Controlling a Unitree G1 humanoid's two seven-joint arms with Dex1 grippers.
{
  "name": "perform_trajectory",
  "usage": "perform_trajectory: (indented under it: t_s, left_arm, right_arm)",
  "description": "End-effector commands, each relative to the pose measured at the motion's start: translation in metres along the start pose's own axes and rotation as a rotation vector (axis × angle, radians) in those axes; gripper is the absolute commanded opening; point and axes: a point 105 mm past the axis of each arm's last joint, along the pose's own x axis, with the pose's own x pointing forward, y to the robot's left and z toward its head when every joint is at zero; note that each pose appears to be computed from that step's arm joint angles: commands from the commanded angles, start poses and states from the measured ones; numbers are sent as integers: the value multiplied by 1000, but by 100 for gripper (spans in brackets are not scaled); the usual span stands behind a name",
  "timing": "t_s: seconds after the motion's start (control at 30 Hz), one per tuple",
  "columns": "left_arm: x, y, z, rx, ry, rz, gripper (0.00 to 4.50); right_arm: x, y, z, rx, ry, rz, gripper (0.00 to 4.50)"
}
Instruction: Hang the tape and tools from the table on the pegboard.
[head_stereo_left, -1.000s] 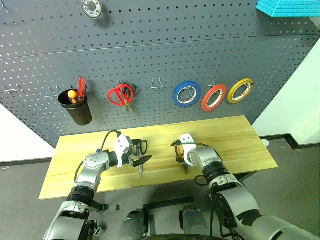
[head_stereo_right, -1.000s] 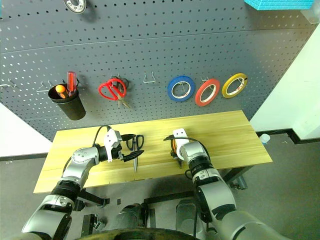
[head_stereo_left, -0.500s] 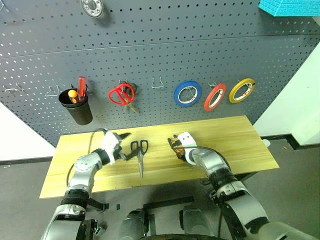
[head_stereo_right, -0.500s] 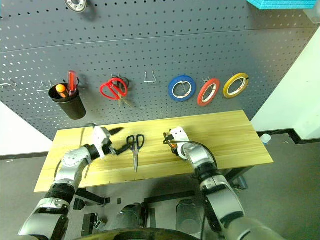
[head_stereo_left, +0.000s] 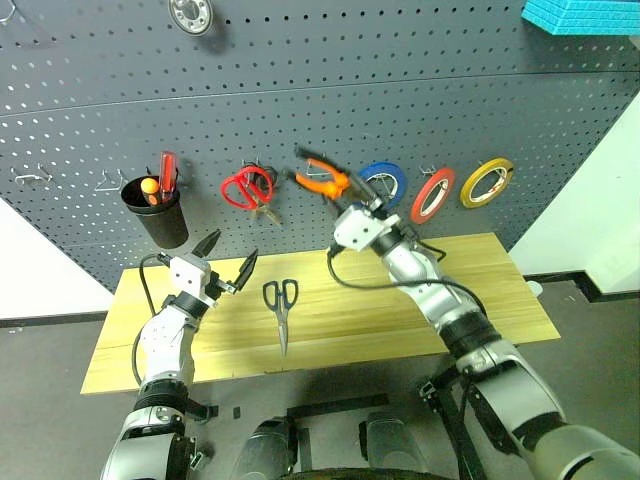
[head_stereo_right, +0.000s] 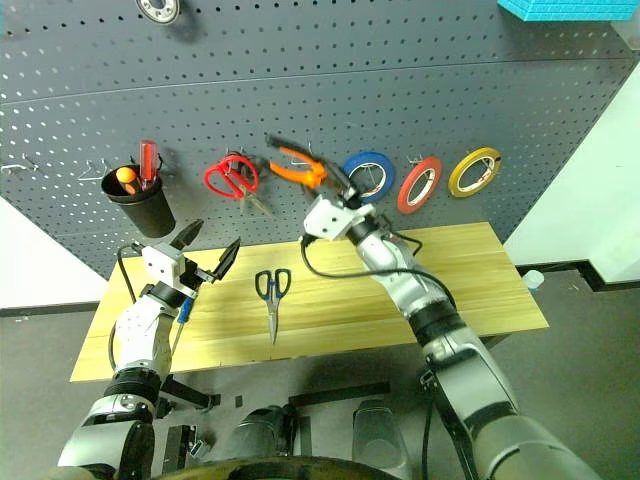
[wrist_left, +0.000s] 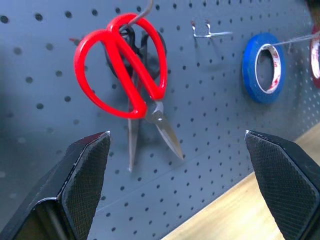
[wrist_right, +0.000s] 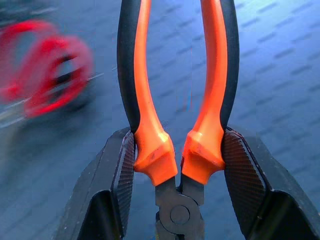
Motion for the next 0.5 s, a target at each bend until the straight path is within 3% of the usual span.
perform_trajectory:
  t_s: [0.03, 0.27, 0.5]
  left_arm:
    - [0, -2, 11, 32, -51, 10, 450]
    - [-11, -14, 8, 19, -27, 6, 450]
    - [-19, -14, 9, 20, -4, 10, 450]
  right_arm:
    - [21, -24, 8, -6, -64, -121, 218]
    - [50, -49, 15, 155, -77, -251, 218]
    - [75, -47, 20, 423, -24, -274, 218]
